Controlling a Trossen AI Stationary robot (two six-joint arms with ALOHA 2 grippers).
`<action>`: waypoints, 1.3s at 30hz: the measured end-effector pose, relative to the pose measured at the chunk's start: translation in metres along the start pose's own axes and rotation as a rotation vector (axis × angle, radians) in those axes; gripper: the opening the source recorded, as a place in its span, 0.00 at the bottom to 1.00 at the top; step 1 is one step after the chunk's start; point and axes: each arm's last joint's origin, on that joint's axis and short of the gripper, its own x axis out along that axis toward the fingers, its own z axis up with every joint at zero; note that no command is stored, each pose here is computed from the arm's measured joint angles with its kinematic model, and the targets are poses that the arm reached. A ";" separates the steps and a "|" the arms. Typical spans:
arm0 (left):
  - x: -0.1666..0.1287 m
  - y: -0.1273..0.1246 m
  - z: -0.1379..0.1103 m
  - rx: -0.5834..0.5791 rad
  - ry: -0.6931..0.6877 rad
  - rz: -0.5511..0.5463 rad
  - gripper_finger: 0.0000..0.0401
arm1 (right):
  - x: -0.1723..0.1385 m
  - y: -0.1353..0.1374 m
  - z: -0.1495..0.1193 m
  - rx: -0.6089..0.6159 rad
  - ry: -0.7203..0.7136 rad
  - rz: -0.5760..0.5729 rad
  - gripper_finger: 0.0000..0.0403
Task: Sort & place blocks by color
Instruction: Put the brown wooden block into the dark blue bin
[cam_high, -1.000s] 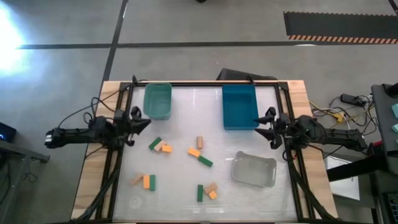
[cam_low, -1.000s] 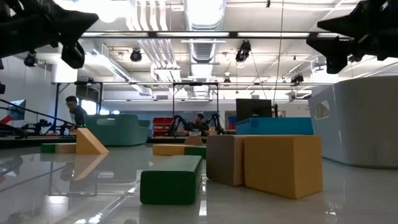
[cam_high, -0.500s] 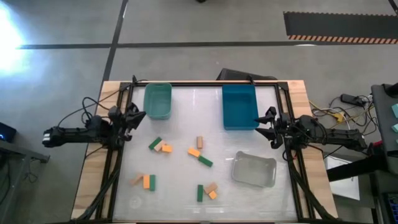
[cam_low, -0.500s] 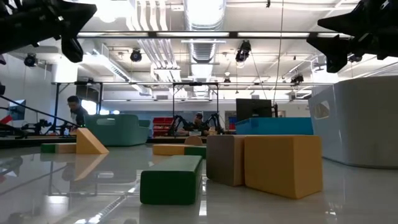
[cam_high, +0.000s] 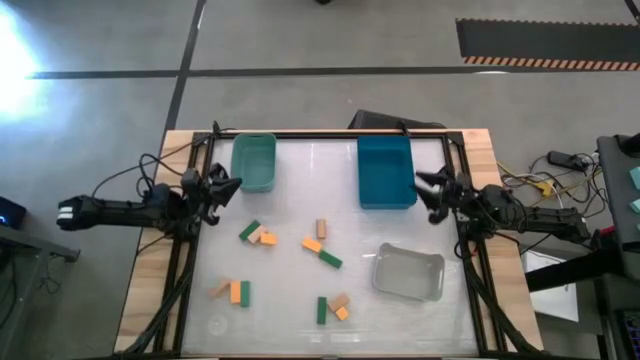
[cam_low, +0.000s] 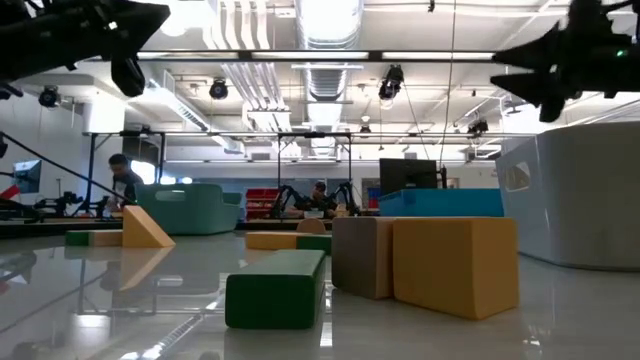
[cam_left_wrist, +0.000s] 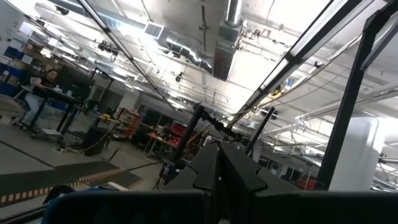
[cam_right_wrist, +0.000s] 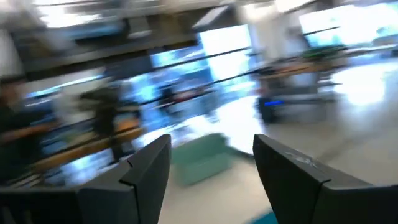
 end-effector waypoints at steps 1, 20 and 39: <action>0.002 -0.001 0.001 0.029 0.002 0.001 0.00 | 0.000 -0.002 0.000 -0.008 -0.004 -0.074 0.54; 0.009 -0.006 0.011 0.393 -0.082 -0.005 0.00 | 0.006 0.002 0.015 0.288 -0.174 -0.057 0.54; 0.008 -0.006 0.012 0.496 -0.089 -0.001 0.00 | 0.121 0.059 0.070 0.155 0.264 -0.157 0.54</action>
